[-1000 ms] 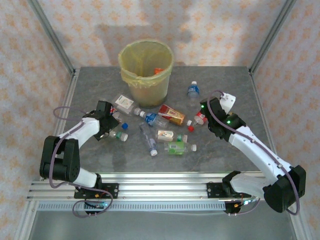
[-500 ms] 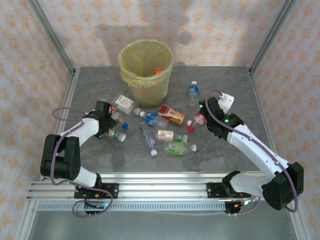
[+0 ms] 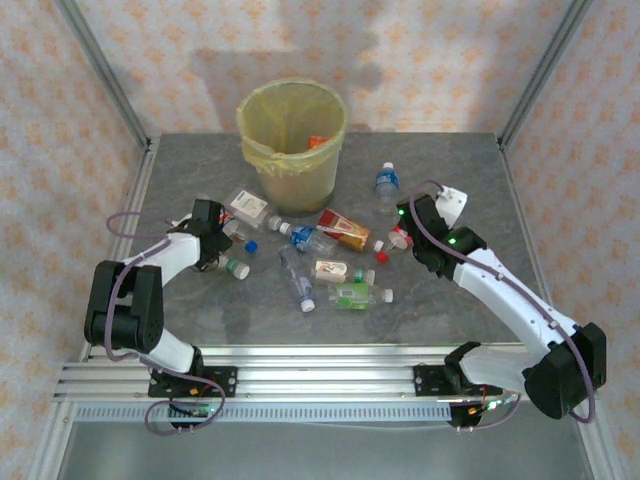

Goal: Put the plastic bottles in the bin

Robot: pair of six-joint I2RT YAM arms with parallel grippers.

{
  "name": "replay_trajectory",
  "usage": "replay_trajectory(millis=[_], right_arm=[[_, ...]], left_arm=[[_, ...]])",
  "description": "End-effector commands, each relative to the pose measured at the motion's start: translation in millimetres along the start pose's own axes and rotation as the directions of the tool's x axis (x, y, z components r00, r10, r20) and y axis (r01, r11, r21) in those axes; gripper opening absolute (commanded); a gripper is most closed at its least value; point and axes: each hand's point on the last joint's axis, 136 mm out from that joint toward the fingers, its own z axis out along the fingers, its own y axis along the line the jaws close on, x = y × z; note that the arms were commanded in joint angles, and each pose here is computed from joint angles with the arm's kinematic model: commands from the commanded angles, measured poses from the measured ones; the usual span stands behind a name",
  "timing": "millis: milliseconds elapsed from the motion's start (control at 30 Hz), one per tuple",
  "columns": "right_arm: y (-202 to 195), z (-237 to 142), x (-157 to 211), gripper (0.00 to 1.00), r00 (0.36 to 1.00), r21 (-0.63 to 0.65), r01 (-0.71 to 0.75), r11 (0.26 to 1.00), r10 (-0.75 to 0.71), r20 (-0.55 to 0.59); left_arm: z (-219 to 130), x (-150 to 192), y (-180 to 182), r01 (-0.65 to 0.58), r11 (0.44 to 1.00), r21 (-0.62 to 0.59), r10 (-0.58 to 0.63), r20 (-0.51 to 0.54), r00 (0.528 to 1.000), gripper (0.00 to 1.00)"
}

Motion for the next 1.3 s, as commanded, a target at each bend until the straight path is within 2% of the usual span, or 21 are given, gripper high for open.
replay_trajectory(millis=[0, 233, 467, 800, 1000, 1267], right_arm=[[-5.3, -0.8, -1.3, 0.99, 1.0, 0.023, 0.001, 1.0, -0.001, -0.007], [-7.1, -2.0, -1.5, 0.99, 1.0, 0.028, 0.003, 1.0, -0.003, -0.008], [-9.2, -3.4, -2.5, 0.99, 1.0, 0.032, -0.003, 0.999, 0.003, -0.003], [-8.7, -4.8, -2.4, 0.99, 1.0, 0.02, -0.014, 1.0, 0.014, -0.003], [-8.7, -5.8, -2.4, 0.99, 1.0, 0.013, -0.019, 1.0, 0.02, -0.003], [-11.0, -8.4, -2.7, 0.99, 0.999, 0.007, -0.033, 0.999, 0.033, 0.0]], left_arm=[[18.6, 27.6, 32.7, -0.017, 0.993, -0.116, 0.005, -0.101, 0.995, 0.53], [14.7, 18.9, 25.1, -0.017, 0.994, -0.105, 0.008, -0.088, 0.996, 0.32], [-18.5, -11.2, 17.0, -0.033, 0.995, -0.093, 0.034, 0.002, 0.999, 0.29], [-111.5, -69.0, 10.1, -0.056, 0.998, -0.034, 0.062, 0.225, 0.972, 0.26], [-172.2, -97.5, -10.4, -0.096, 0.992, 0.078, 0.066, 0.316, 0.947, 0.26], [-243.5, -126.2, -38.0, -0.123, 0.959, 0.257, 0.003, 0.422, 0.907, 0.26]])
